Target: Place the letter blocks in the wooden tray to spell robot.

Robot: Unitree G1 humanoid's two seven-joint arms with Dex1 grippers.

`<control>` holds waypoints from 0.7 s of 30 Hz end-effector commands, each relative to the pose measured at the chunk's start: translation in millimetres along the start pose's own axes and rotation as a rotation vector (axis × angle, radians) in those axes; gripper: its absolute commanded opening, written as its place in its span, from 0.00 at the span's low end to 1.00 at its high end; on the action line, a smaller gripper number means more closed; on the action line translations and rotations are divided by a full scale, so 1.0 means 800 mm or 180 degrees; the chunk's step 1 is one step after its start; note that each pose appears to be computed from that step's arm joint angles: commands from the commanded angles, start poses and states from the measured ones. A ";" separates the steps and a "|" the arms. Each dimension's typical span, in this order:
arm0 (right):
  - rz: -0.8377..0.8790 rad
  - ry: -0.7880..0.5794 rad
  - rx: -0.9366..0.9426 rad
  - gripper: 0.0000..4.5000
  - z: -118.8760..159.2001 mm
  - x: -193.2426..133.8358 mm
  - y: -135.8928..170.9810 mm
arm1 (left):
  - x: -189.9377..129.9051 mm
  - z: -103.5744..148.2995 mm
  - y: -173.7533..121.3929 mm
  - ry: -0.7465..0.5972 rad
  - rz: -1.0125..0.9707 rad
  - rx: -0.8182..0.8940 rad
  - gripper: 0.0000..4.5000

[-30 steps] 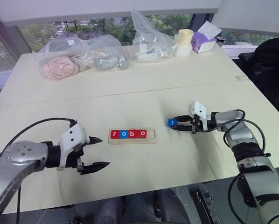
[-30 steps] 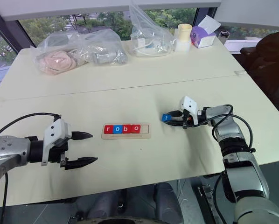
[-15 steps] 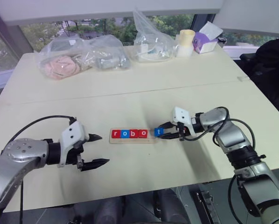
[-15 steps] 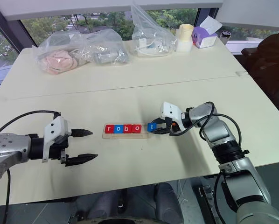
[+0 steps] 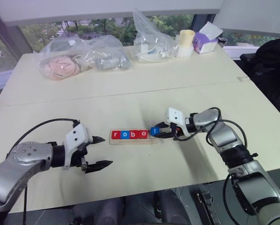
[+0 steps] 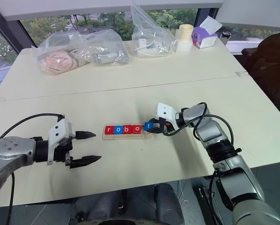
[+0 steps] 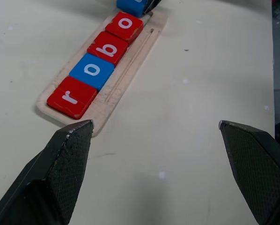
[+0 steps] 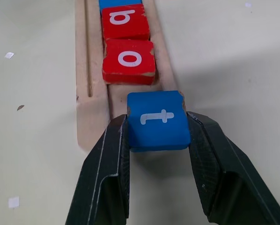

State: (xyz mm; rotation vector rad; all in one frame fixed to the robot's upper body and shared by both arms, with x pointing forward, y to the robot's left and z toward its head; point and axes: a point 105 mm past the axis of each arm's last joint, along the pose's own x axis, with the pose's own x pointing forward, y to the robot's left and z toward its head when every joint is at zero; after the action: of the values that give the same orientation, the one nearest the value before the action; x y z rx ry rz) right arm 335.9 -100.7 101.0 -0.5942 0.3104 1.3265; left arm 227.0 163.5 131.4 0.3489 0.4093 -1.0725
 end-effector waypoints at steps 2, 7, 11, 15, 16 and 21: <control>0.0082 -0.0113 -0.0121 0.26 0.018 0.004 0.004 | 0.002 0.007 -0.005 -0.0042 -0.0015 0.0103 1.00; 0.0205 -0.0168 -0.0153 0.26 0.022 0.007 0.015 | 0.003 0.008 -0.005 -0.0052 -0.0001 0.0096 1.00; 0.0193 -0.0238 -0.0149 0.26 0.029 0.008 0.014 | 0.004 0.006 -0.004 -0.0048 0.0008 0.0093 1.00; 0.0184 -0.0239 -0.0152 0.26 0.029 0.011 0.014 | 0.005 0.006 -0.004 -0.0045 0.0007 0.0103 1.00; 0.0181 -0.0234 -0.0157 0.26 0.028 0.012 0.014 | 0.006 0.006 -0.004 -0.0044 0.0008 0.0106 1.00; 0.0158 -0.0221 -0.0141 0.26 0.024 0.015 0.014 | 0.007 0.006 -0.003 -0.0040 0.0017 0.0116 1.00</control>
State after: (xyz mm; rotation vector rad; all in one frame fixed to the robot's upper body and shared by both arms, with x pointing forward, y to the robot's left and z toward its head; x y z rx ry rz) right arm 326.9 -84.4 101.5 -0.5760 0.2838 1.3890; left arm 226.9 158.8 127.1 0.3500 0.4108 -1.0745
